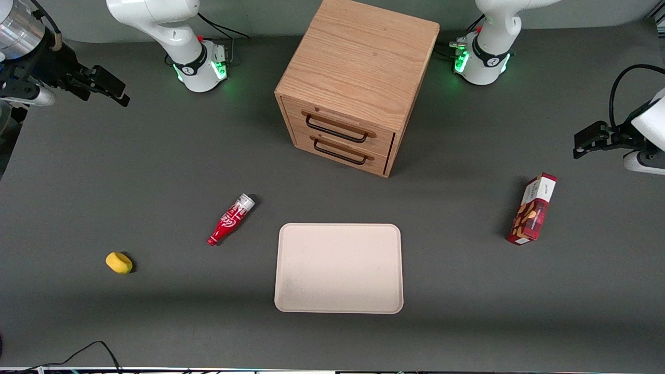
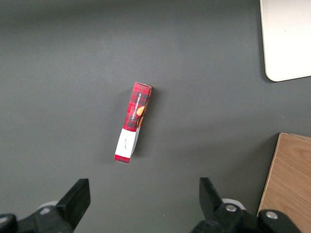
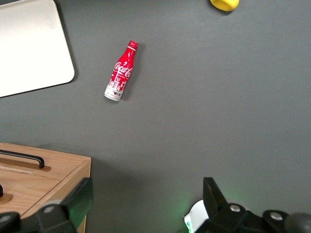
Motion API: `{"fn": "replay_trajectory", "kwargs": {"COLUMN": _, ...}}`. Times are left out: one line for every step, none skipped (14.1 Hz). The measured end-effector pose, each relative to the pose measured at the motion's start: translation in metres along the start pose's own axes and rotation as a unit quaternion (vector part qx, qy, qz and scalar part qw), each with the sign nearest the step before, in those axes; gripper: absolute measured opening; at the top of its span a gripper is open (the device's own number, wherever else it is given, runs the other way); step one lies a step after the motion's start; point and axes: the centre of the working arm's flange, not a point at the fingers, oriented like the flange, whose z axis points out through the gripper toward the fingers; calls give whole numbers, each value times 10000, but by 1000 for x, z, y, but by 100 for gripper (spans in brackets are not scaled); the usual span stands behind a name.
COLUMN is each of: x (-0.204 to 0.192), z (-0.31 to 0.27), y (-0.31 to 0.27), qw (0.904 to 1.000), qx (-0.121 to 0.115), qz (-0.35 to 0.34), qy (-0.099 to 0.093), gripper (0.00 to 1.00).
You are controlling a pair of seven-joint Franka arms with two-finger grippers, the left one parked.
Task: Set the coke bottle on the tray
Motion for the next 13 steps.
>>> {"fn": "replay_trajectory", "kwargs": {"x": 2, "z": 1, "y": 0, "qw": 10000, "qx": 0, "qz": 5, "qy": -8, "gripper": 100}}
{"fn": "replay_trajectory", "kwargs": {"x": 2, "z": 1, "y": 0, "qw": 10000, "qx": -2, "qz": 7, "qy": -16, "gripper": 100}}
{"fn": "replay_trajectory", "kwargs": {"x": 2, "z": 0, "y": 0, "qw": 10000, "qx": -1, "qz": 8, "qy": -15, "gripper": 100}}
{"fn": "replay_trajectory", "kwargs": {"x": 2, "z": 0, "y": 0, "qw": 10000, "qx": 0, "qz": 8, "qy": -12, "gripper": 100}}
{"fn": "replay_trajectory", "kwargs": {"x": 2, "z": 0, "y": 0, "qw": 10000, "qx": 0, "qz": 8, "qy": -13, "gripper": 100}}
{"fn": "replay_trajectory", "kwargs": {"x": 2, "z": 0, "y": 0, "qw": 10000, "qx": -3, "qz": 7, "qy": -22, "gripper": 100}}
{"fn": "replay_trajectory", "kwargs": {"x": 1, "z": 1, "y": 0, "qw": 10000, "qx": -9, "qz": 2, "qy": -34, "gripper": 100}}
{"fn": "replay_trajectory", "kwargs": {"x": 1, "z": 1, "y": -1, "qw": 10000, "qx": -27, "qz": -12, "qy": -58, "gripper": 100}}
{"fn": "replay_trajectory", "kwargs": {"x": -1, "z": 3, "y": -3, "qw": 9999, "qx": -57, "qz": -32, "qy": -102, "gripper": 100}}
{"fn": "replay_trajectory", "kwargs": {"x": -2, "z": 4, "y": -5, "qw": 9999, "qx": -76, "qz": -49, "qy": -131, "gripper": 100}}
{"fn": "replay_trajectory", "kwargs": {"x": -2, "z": 5, "y": -6, "qw": 9998, "qx": -83, "qz": -60, "qy": -141, "gripper": 100}}
{"fn": "replay_trajectory", "kwargs": {"x": -2, "z": 5, "y": -6, "qw": 9998, "qx": -84, "qz": -63, "qy": -143, "gripper": 100}}
{"fn": "replay_trajectory", "kwargs": {"x": -1, "z": 5, "y": -6, "qw": 9999, "qx": -82, "qz": -63, "qy": -138, "gripper": 100}}
